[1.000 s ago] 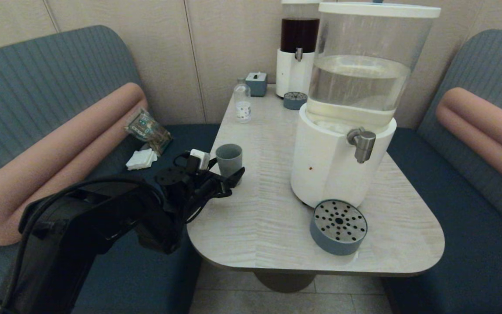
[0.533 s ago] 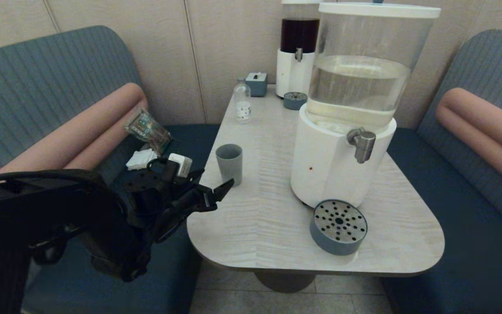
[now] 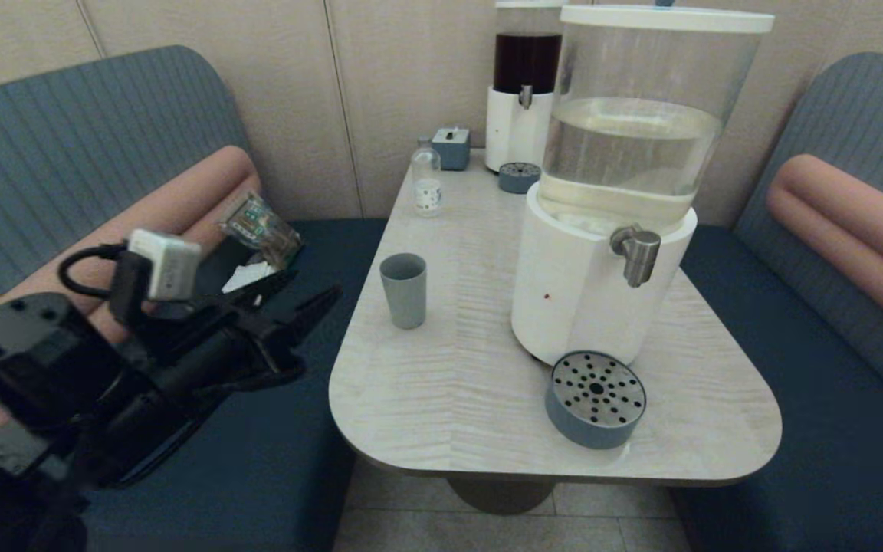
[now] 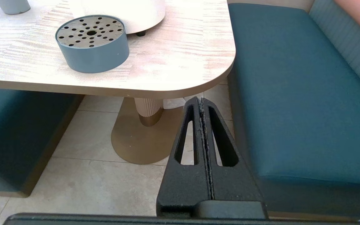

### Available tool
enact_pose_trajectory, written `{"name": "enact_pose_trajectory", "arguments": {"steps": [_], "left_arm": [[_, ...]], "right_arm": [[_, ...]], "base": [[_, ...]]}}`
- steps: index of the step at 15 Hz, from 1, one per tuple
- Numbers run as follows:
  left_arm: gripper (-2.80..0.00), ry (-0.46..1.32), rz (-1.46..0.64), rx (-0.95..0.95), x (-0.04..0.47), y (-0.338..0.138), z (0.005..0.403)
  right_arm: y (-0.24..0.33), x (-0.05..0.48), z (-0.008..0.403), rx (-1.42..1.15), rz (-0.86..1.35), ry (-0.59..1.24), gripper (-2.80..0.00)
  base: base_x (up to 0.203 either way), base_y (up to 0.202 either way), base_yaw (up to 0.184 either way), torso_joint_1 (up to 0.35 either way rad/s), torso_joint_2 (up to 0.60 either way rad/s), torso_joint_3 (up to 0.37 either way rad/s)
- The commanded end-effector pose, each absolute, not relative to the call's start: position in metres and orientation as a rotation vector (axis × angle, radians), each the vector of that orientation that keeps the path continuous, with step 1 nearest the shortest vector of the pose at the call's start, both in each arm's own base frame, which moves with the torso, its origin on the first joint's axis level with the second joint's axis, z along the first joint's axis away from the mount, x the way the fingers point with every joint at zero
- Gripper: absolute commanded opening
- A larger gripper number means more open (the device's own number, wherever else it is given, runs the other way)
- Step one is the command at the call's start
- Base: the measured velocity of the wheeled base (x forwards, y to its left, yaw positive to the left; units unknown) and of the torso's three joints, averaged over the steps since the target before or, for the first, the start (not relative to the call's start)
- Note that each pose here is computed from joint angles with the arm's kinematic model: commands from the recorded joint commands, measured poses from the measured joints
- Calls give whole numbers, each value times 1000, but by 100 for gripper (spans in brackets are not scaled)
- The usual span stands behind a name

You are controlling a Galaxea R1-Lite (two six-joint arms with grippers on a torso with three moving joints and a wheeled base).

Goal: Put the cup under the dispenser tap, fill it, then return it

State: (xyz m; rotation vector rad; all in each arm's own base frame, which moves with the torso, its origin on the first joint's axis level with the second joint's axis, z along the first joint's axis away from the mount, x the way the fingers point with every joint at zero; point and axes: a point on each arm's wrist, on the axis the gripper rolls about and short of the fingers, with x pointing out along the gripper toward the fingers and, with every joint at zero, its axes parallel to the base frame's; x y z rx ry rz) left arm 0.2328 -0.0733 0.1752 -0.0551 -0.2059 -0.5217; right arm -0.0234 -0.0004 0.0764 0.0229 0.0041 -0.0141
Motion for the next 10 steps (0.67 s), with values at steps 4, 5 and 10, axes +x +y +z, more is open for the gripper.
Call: {"name": "enact_pose_trajectory", "arguments": {"steps": [4, 5, 10], "left_arm": [[-280, -527, -380, -96, 122, -36, 258], [-280, -557, -321, -102, 106, -27, 266], [-280, -670, -119, -80, 24, -2, 276]], "right_arm": [[0, -23, 76, 23, -14, 6, -280], [0, -23, 76, 23, -14, 6, -280], [0, -23, 76, 23, -14, 6, -280]], "base": [[0, 0, 0, 0, 0, 0], [0, 0, 0, 0, 0, 0], [0, 0, 0, 0, 0, 0]]}}
